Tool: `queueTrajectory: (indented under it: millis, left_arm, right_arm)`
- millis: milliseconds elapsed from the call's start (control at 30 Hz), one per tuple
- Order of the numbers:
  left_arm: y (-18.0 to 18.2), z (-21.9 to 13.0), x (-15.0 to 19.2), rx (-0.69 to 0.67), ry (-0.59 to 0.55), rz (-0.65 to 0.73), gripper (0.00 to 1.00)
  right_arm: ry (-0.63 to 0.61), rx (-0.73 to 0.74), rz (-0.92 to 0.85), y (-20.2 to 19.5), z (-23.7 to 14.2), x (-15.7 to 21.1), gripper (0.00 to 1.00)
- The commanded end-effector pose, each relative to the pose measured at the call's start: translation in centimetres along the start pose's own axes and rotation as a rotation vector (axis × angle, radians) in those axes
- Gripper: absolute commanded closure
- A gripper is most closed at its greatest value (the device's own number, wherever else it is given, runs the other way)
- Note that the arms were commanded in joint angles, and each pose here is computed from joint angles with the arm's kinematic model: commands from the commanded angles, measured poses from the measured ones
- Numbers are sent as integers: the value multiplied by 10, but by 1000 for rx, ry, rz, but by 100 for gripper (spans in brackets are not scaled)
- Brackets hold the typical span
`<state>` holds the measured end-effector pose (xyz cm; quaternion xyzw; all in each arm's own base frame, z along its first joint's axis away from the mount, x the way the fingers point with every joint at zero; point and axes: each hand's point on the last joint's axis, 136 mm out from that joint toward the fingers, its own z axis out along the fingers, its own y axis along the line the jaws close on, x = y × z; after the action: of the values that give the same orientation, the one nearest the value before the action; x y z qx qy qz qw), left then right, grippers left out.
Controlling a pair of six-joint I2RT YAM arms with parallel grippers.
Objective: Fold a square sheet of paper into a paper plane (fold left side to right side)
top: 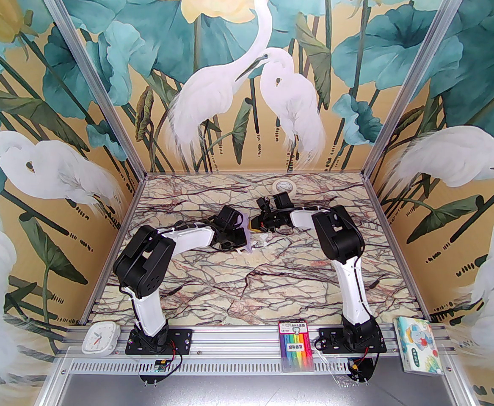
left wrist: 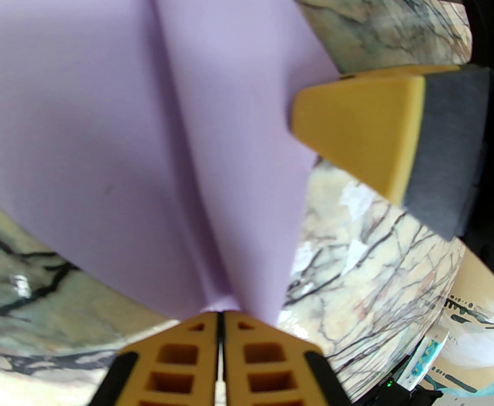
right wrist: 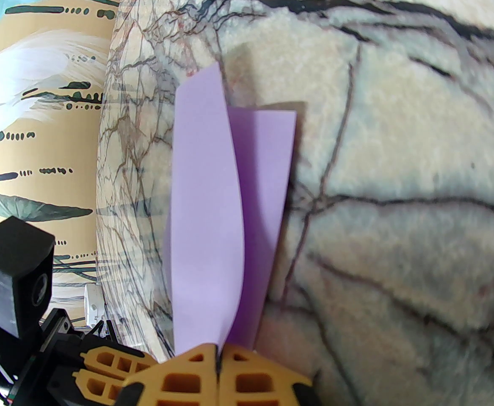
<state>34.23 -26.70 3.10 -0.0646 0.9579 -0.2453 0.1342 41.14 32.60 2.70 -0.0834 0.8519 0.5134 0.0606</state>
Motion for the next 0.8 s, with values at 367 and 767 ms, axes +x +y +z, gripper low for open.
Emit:
queueTrajectory:
  millis: [367, 767]
  left_arm:
    - [-16, 3, 1, 71, 3, -6, 92]
    - [-12, 10, 5, 43, 26, -12, 91]
  right_arm:
    - [0, 13, -2, -6, 5, -1, 94]
    - [-1, 15, -2, -6, 5, -1, 89]
